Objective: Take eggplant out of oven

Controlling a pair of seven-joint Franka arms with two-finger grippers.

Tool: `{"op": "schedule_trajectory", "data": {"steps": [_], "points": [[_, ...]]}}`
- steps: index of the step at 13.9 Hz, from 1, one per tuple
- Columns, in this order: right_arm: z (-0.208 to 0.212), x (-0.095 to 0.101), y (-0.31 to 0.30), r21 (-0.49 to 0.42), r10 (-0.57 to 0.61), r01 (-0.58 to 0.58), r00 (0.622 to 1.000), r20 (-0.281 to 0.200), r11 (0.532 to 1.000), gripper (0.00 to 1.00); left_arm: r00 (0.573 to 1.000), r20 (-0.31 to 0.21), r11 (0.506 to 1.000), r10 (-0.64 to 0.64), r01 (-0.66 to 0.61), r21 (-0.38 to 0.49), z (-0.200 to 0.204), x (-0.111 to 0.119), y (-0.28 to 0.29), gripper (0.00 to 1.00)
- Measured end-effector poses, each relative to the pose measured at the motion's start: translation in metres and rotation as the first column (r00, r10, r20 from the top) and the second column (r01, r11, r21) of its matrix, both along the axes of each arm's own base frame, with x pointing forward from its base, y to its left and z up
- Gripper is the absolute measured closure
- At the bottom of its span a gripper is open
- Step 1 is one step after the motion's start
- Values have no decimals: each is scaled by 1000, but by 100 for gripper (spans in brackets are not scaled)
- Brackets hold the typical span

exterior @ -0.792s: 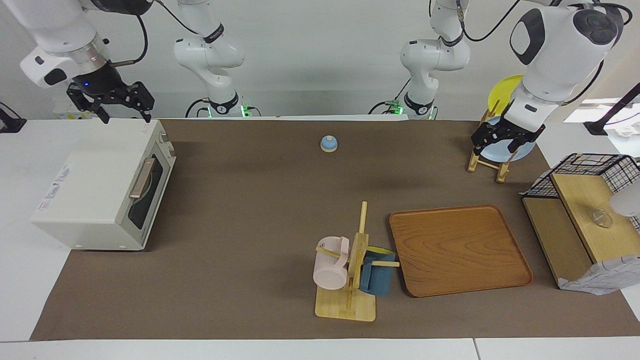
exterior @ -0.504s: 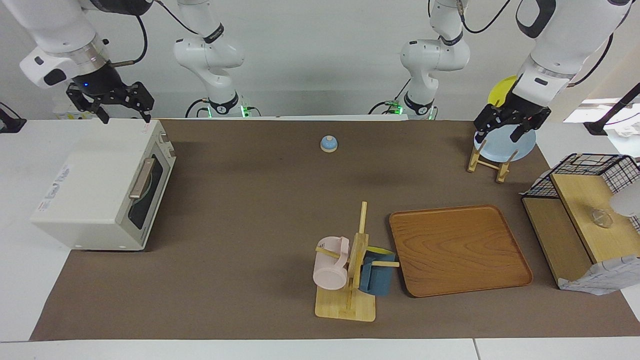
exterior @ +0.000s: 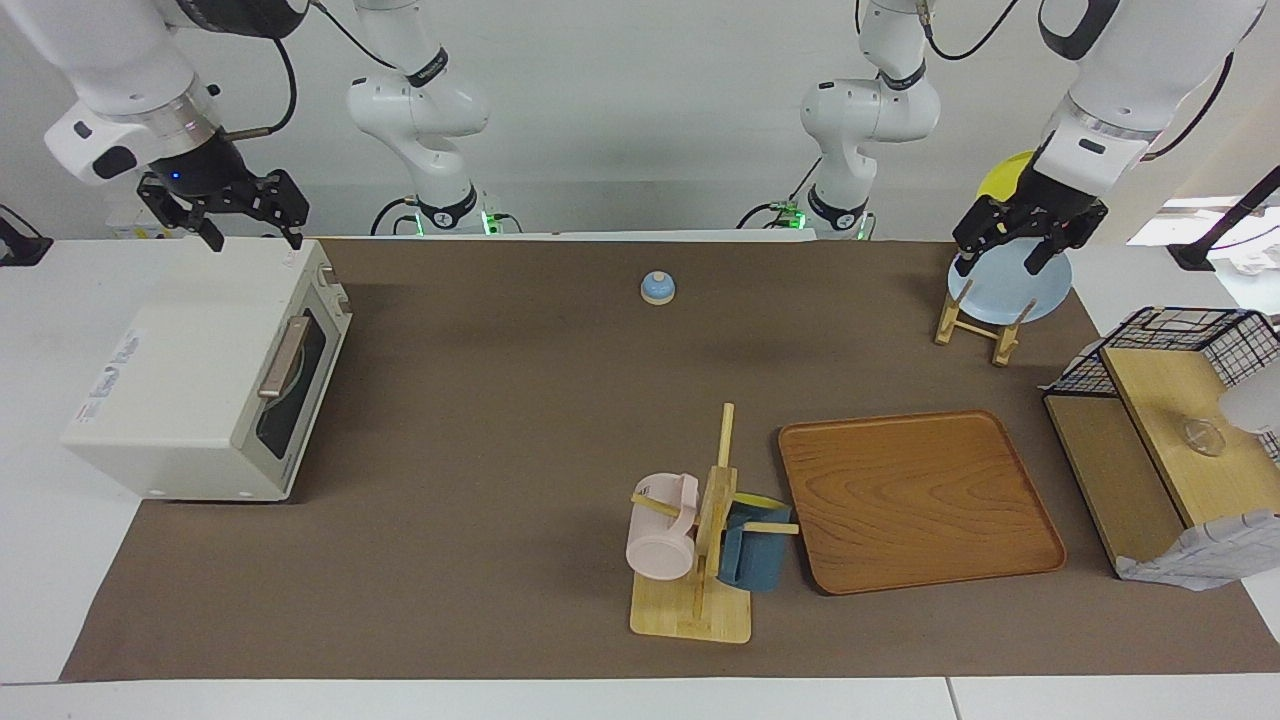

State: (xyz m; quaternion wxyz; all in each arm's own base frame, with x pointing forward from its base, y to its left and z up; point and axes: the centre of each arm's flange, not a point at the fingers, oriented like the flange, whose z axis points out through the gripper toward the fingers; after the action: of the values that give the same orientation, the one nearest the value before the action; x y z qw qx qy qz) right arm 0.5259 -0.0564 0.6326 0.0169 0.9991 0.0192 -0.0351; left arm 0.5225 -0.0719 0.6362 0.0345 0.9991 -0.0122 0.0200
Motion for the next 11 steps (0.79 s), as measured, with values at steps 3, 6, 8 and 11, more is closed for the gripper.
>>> {"op": "schedule_trajectory", "data": {"steps": [3,6,8,11], "points": [[-50,9,-2,-22,10,-10,1000,13,1000,53,1000,-1,1000,1,-1,0,0,0,0,0],[-101,16,-9,-113,38,-42,999,-34,993,88,1000,-1,1000,1,-1,0,0,0,0,0],[-130,18,-10,-157,59,-65,997,-45,985,99,1000,-1,1000,1,-1,0,0,0,0,0],[-160,20,-10,-179,63,-72,996,-59,981,99,1000,-1,1000,1,-1,0,0,0,0,0]]}}
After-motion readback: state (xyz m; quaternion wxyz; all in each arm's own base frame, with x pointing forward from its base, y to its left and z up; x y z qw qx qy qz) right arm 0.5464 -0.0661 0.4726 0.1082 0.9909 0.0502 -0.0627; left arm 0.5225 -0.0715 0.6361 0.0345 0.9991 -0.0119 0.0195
